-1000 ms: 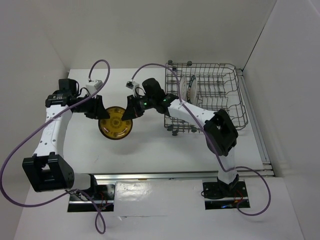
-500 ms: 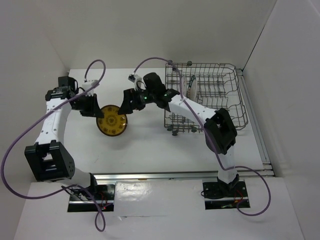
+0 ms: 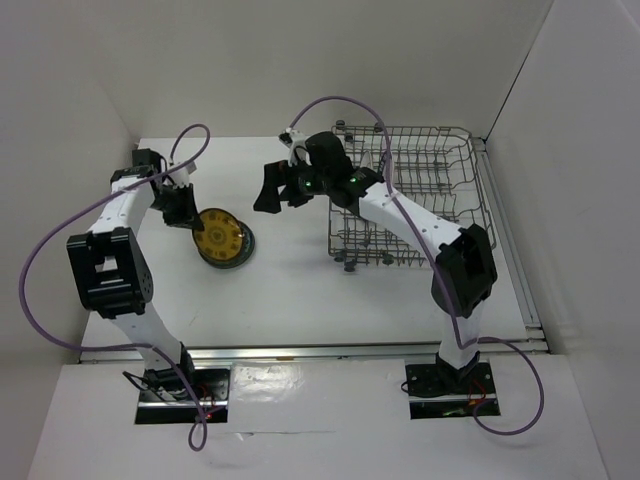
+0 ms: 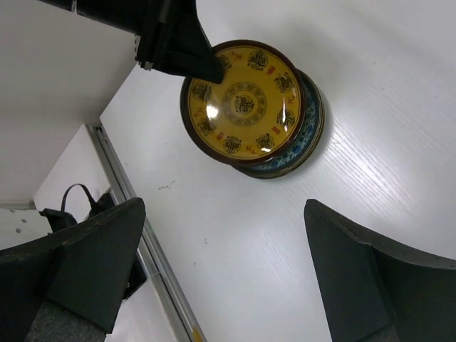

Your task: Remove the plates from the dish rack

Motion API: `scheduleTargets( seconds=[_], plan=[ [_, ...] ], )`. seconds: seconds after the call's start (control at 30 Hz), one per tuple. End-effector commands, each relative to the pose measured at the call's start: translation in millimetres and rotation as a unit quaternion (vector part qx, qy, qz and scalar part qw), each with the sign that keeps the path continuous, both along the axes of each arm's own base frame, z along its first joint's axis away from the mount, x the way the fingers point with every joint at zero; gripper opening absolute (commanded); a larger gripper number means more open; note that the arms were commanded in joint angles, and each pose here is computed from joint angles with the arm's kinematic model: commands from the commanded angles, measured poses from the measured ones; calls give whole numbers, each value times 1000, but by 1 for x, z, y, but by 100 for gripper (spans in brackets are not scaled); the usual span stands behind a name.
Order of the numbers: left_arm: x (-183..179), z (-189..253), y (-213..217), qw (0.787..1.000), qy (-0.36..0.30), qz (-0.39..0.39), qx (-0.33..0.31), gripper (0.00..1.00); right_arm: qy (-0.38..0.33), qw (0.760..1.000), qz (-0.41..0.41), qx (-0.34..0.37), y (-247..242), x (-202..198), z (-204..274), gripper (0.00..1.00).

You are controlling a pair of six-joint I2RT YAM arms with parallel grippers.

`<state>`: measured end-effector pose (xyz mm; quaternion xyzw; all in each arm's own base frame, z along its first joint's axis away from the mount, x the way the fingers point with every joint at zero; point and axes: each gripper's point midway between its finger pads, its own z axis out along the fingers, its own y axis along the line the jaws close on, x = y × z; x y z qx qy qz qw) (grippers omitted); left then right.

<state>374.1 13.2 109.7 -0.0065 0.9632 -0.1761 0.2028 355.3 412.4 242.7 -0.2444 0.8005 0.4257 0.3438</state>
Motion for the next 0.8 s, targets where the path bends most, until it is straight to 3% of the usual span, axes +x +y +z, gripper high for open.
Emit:
scheduleTargets(
  seconds=[0.0,0.07,0.1,0.23,0.47,0.67,0.77],
  plan=[
    [11,-4,4,999,-20,-4,25,9,-20,1000,-3,3,-10,-11,20,100],
    [9,-11,1,1000,-13,-16,19,23,-24,1000,-3,6,-10,-12,25,100],
    [9,-15,-2,999,-11,-28,21,38,-19,1000,-3,2,-11,-13,23,100],
    [3,-26,1,997,10,-33,62,55,-10,999,-25,-20,-19,-11,18,100],
    [-10,-51,7,988,66,-49,134,59,-22,997,-59,-33,-32,-7,41,100],
    [-5,-36,22,970,42,-40,238,63,-41,971,-215,-92,-105,32,57,100],
    [-5,-32,25,965,44,-38,256,63,-44,948,-294,-114,-157,61,69,100]
  ],
)
